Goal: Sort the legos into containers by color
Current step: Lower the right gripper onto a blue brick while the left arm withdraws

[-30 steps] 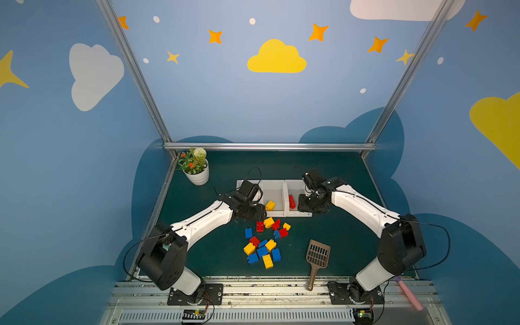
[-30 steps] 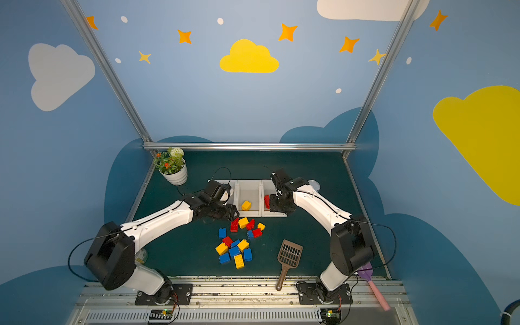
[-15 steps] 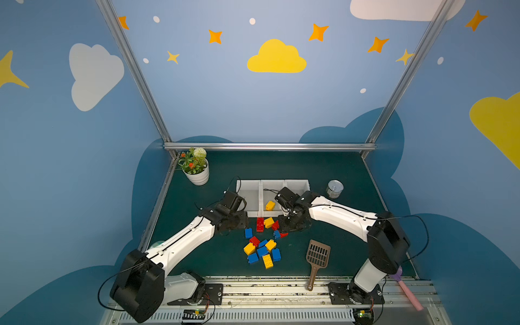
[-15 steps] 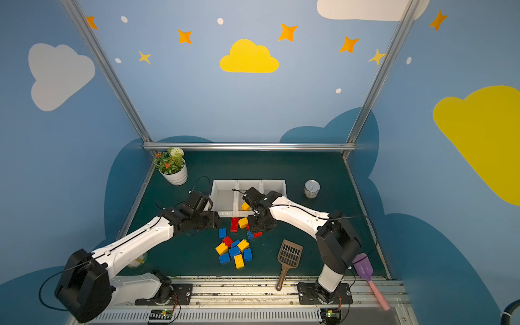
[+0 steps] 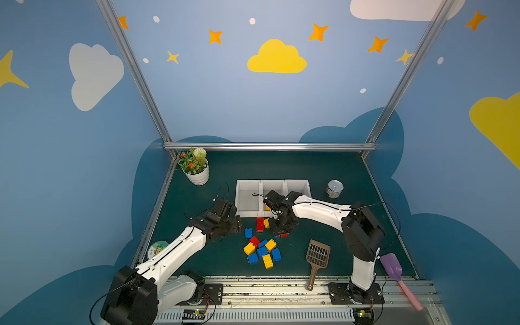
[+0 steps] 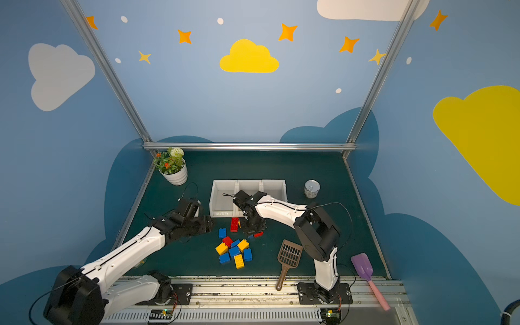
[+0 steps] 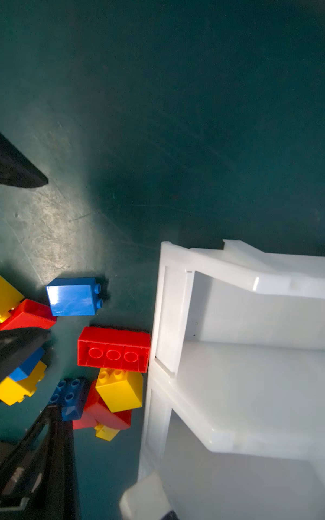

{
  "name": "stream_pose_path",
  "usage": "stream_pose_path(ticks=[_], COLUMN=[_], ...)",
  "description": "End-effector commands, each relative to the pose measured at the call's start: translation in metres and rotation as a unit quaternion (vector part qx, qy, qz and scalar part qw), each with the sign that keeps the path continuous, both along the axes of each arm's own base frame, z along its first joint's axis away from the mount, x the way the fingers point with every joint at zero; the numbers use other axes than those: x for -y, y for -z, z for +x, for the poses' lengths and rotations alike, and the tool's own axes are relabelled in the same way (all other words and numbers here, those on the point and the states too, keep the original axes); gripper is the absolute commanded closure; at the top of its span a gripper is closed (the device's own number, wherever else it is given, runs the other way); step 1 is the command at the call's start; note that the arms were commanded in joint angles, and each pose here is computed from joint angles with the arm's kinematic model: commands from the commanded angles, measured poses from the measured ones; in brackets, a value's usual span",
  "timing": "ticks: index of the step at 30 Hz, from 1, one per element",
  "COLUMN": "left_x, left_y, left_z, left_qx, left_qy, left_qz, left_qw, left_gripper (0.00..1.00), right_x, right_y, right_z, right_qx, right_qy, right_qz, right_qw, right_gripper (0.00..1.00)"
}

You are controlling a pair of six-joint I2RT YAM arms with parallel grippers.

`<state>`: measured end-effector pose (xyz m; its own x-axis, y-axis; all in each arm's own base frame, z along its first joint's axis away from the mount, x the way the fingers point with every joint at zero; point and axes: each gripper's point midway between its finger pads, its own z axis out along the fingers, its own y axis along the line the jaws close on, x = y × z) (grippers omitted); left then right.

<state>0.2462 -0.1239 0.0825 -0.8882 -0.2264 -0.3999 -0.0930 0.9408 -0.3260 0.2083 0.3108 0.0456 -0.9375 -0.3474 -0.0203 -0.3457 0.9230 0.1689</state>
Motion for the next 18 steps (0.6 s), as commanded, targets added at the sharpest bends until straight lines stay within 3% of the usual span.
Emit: stream_pose_path(ticks=[1,6,12,18], left_x=[-0.003,-0.006,-0.009,-0.009], left_y=[-0.004,-0.003,-0.003,-0.001], left_z=[0.003,0.002,0.001,0.0], left_qx=[0.012,0.019,0.027,0.028], left_qy=[-0.014,-0.021,-0.028,-0.03], left_qz=[-0.008,-0.013,-0.016,-0.019], left_qw=[1.0,1.0,0.999,0.999], left_gripper=[0.2,0.16,0.13,0.11], right_x=[0.001,-0.002,0.001,-0.002], right_y=[0.002,-0.006,-0.014,-0.02], right_z=[-0.002,-0.002,-0.001,0.0], right_qx=[-0.001,0.002,0.011,0.014], right_qy=[-0.006,-0.015,-0.021,-0.021], right_qz=[-0.014,-0.007,-0.015,-0.005], right_qw=[1.0,1.0,1.0,1.0], right_gripper=[0.88,0.96,0.88,0.92])
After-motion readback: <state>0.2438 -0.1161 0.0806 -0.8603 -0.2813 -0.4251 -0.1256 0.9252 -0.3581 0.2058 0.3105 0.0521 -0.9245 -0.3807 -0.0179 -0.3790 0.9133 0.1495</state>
